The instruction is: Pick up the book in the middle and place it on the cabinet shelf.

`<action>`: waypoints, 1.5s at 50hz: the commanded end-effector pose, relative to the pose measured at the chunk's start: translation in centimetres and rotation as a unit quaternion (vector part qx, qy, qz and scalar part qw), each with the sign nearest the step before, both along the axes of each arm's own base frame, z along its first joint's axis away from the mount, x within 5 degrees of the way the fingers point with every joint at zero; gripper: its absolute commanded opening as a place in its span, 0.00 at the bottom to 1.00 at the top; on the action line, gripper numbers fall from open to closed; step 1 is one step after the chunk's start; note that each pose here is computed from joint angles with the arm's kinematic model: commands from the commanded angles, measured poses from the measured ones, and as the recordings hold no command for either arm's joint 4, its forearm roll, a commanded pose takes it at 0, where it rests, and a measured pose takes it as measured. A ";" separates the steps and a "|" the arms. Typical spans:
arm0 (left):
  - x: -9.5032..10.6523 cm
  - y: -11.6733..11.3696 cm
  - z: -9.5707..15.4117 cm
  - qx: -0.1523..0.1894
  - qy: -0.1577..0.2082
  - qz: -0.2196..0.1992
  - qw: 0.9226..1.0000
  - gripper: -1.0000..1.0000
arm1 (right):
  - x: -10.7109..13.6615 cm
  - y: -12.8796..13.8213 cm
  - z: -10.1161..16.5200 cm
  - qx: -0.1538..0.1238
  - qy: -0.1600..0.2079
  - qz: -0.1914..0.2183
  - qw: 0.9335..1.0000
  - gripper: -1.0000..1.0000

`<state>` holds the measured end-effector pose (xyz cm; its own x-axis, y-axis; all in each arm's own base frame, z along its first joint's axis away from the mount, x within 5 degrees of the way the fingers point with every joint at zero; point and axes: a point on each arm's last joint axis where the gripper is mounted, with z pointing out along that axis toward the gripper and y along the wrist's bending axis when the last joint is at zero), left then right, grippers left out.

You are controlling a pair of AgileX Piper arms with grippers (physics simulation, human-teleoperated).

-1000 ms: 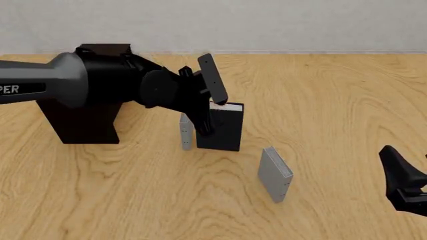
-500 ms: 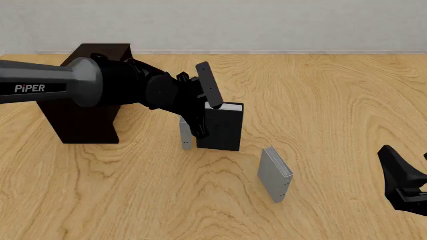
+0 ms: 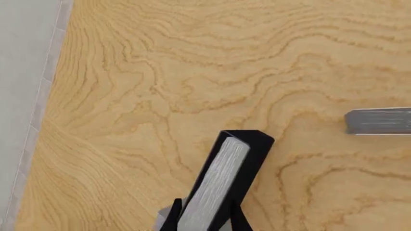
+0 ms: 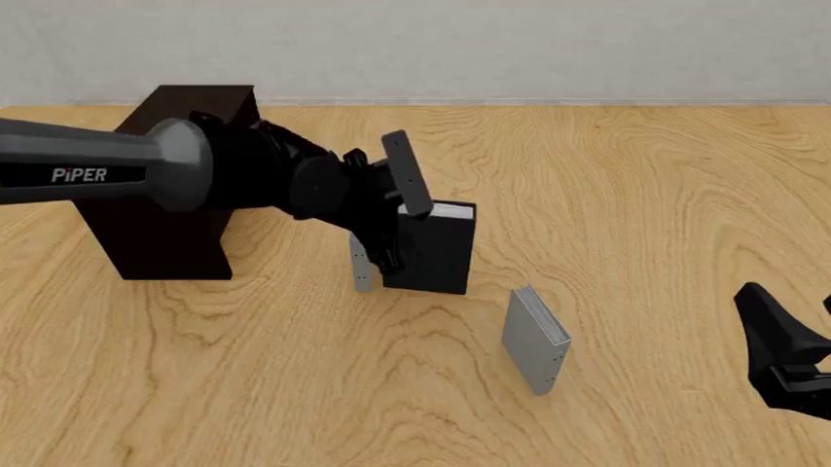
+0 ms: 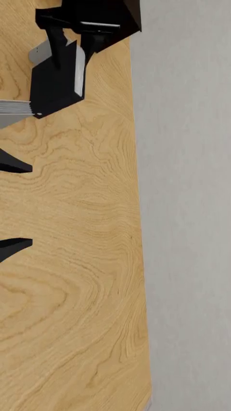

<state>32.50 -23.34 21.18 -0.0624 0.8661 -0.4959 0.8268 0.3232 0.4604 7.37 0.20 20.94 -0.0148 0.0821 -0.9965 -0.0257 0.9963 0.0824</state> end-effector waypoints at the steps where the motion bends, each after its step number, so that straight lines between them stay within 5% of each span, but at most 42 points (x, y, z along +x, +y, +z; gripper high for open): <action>1: -0.7 -0.9 -1.4 -0.001 0.033 -0.004 0.999 0.00 | 0.0 0.0 0.0 0.001 0.001 0.000 1.000 1.00; 47: -3.5 -1.3 6.1 -0.059 -0.074 -0.051 0.994 0.00 | 0.1 0.0 0.0 0.000 0.002 -0.001 1.000 1.00; 63: -6.8 -0.1 10.5 -0.096 -0.151 -0.084 0.980 0.00 | 0.0 0.0 0.0 -0.001 0.003 -0.002 1.000 1.00; 75: -6.0 1.6 12.0 -0.078 -0.201 -0.084 0.973 0.00 | 0.0 0.0 0.0 -0.001 0.003 -0.001 1.000 1.00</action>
<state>26.47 -23.09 30.85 0.2282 0.7621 -0.6058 0.7150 0.2912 0.6356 7.42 0.18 20.90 -0.0201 0.0807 -0.9965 -0.0227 0.9964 0.0811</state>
